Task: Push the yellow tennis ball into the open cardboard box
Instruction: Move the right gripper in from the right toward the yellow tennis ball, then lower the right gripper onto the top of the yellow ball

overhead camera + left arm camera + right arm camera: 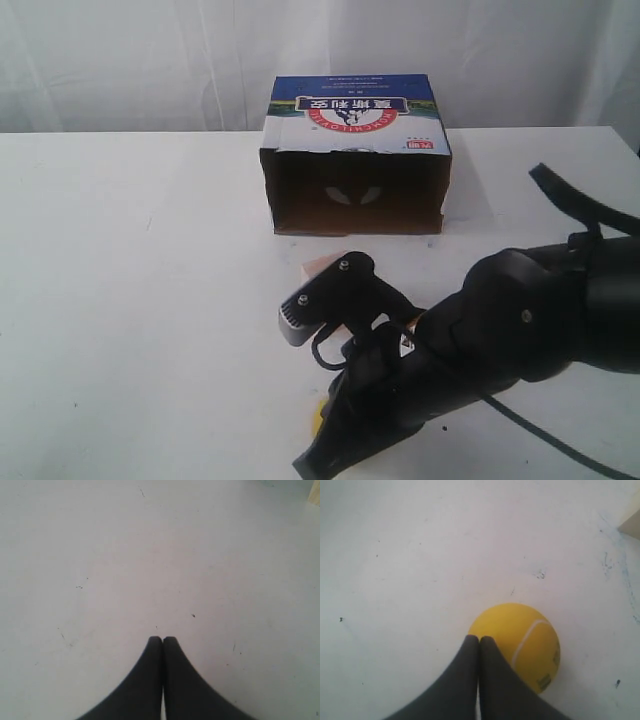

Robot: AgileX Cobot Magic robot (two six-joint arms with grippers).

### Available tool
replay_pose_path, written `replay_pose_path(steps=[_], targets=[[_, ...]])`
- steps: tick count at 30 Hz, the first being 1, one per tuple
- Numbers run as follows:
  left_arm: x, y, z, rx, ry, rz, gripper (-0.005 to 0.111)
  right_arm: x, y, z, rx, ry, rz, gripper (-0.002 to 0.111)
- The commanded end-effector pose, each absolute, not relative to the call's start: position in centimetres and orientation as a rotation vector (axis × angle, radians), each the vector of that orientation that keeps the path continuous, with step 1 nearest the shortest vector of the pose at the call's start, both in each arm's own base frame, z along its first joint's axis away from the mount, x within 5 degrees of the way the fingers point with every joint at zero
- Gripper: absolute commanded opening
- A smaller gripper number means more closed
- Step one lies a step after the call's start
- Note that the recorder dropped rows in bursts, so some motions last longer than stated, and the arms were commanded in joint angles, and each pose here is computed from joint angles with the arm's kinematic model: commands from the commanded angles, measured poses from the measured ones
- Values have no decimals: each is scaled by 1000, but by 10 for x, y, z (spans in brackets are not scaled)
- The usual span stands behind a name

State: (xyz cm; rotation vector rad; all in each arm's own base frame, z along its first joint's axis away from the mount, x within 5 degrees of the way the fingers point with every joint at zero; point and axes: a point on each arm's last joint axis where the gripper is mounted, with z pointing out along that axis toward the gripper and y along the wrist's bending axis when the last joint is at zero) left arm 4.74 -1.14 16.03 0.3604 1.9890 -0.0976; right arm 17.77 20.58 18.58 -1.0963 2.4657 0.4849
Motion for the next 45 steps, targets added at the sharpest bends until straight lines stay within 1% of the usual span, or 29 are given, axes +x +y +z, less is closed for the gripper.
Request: replay_pose_path(steps=[1,4,7,11,14,16,18,23,27,31,35,45], targets=[[47,-11,158,370,2004,-97,0,181,201,184,-1043,2488,439,0],[47,-11,158,370,2004,-97,0,183,188,179,-992,2535,392,0],[47,-11,158,370,2004,-97,0,187,175,181,-946,2540,351,0],[47,-11,158,370,2004,-97,0,192,158,196,-886,2515,311,0],[47,-11,158,370,2004,-97,0,189,145,226,-832,2409,320,0],[47,-11,158,370,2004,-97,0,185,141,236,-820,2372,329,0],[47,-11,158,370,2004,-97,0,184,141,237,-798,2383,338,0],[47,-11,158,370,2004,-97,0,190,148,220,-788,2459,357,0],[47,-11,158,370,2004,-97,0,195,163,205,-830,2445,358,0],[47,-11,158,370,2004,-97,0,202,176,182,-873,2504,335,0],[47,-11,158,370,2004,-97,0,206,179,161,-875,2568,310,0],[47,-11,158,370,2004,-97,0,203,178,164,-863,2582,315,0]])
